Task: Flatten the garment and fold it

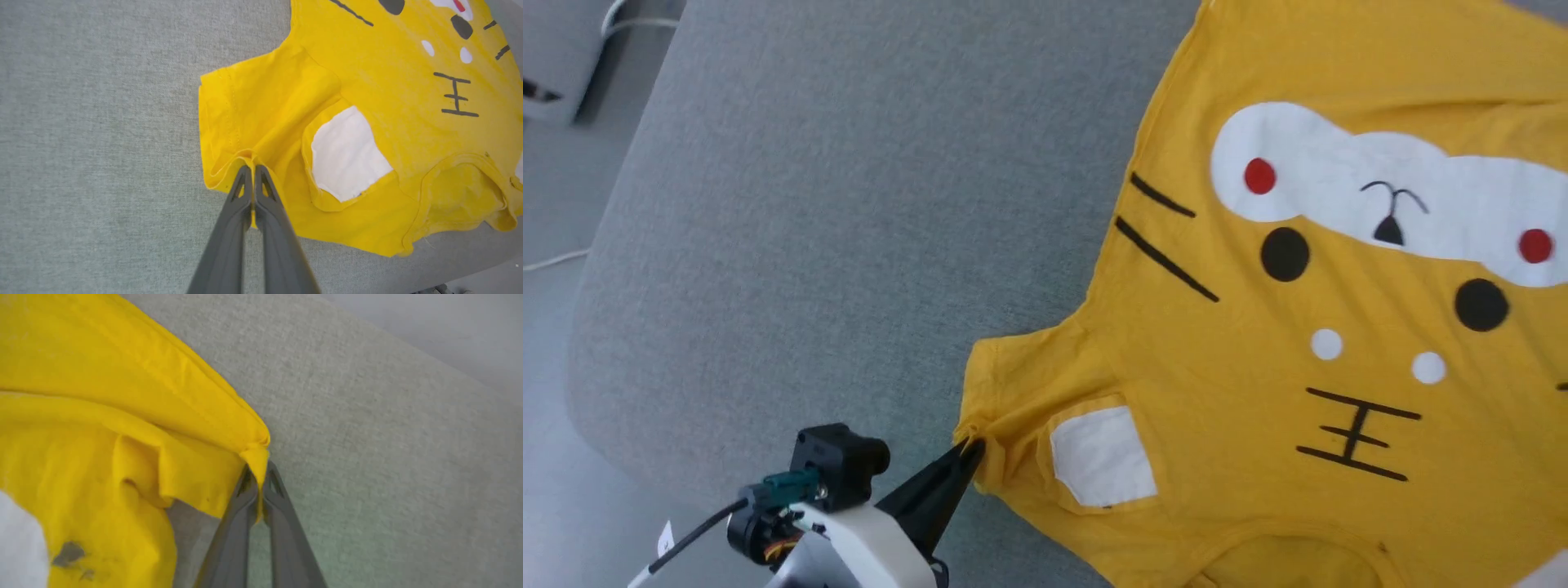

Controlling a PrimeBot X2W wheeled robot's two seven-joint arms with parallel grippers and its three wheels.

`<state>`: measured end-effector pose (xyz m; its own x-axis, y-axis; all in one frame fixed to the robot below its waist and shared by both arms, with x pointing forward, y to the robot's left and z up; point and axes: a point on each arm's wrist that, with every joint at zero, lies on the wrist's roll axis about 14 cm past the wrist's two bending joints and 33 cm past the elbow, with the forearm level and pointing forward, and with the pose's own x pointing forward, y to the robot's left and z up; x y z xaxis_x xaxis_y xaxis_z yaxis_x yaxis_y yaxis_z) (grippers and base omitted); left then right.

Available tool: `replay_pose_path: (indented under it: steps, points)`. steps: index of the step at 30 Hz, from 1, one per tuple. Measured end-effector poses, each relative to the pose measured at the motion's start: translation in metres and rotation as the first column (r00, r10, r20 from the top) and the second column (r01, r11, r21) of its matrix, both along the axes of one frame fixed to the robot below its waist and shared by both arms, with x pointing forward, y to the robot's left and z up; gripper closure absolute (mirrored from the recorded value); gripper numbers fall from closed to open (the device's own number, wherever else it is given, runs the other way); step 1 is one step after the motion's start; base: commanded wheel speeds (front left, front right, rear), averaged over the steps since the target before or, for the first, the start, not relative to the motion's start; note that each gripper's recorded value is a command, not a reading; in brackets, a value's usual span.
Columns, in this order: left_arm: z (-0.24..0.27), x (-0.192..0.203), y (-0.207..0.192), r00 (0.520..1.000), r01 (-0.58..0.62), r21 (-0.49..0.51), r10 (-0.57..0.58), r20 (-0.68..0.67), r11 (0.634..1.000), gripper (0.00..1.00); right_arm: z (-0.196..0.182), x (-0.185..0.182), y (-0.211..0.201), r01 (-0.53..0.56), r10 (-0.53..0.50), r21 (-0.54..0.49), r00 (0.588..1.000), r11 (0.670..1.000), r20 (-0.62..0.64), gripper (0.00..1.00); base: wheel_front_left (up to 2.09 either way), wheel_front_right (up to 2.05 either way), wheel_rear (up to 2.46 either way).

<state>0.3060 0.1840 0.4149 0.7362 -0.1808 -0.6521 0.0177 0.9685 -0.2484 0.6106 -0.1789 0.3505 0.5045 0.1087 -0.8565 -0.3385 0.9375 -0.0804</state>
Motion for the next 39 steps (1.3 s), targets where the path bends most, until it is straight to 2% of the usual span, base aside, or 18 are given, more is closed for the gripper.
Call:
replay_pose_path:
  steps: [4, 13, 21, 29, 30, 31, 35, 39]
  points:
    - [0.003, -0.003, -0.001, 1.0, 0.007, 0.009, -0.007, 0.02, 1.0, 1.0, 0.008, -0.038, -0.017, -0.005, 0.005, -0.001, 1.0, 1.0, -0.012, 1.0, 0.0, 0.0, 0.0]
    - [0.003, -0.026, -0.015, 1.0, -0.009, -0.056, 0.011, 0.024, 0.998, 1.0, 0.03, -0.144, -0.056, 0.034, -0.034, 0.026, 0.999, 0.999, -0.005, 1.0, 0.0, 0.0, 0.0]
    - [0.01, -0.025, -0.025, 0.997, 0.019, -0.087, -0.012, 0.074, 0.996, 1.0, 0.047, -0.242, -0.075, 0.171, -0.169, 0.105, 0.985, 0.98, -0.03, 1.0, 0.0, 0.0, 0.0]
    - [0.018, -0.017, -0.039, 0.991, 0.075, -0.102, -0.063, 0.118, 0.992, 1.0, 0.043, -0.322, -0.087, 0.311, -0.298, 0.109, 0.946, 0.944, -0.125, 1.0, 0.0, 0.0, 0.0]
    - [0.019, -0.017, -0.039, 0.99, 0.079, -0.102, -0.067, 0.122, 0.992, 1.0, 0.043, -0.326, -0.087, 0.321, -0.306, 0.111, 0.943, 0.941, -0.131, 0.85, 0.0, 0.0, 0.0]
    - [0.02, -0.016, -0.04, 0.99, 0.081, -0.102, -0.068, 0.124, 0.991, 1.0, 0.045, -0.326, -0.087, 0.319, -0.305, 0.109, 0.944, 0.941, -0.127, 0.0, 0.0, 0.0, 0.0]
    - [0.022, -0.013, -0.04, 0.989, 0.08, -0.104, -0.066, 0.13, 0.991, 1.0, 0.066, -0.299, -0.08, 0.274, -0.271, 0.135, 0.962, 0.952, -0.042, 0.0, 0.0, 0.0, 0.0]
    - [0.03, -0.006, -0.04, 0.986, 0.067, -0.115, -0.048, 0.16, 0.991, 1.0, 0.102, -0.247, -0.06, 0.177, -0.198, 0.185, 0.975, 0.967, 0.099, 0.0, 0.0, 0.0, 0.0]
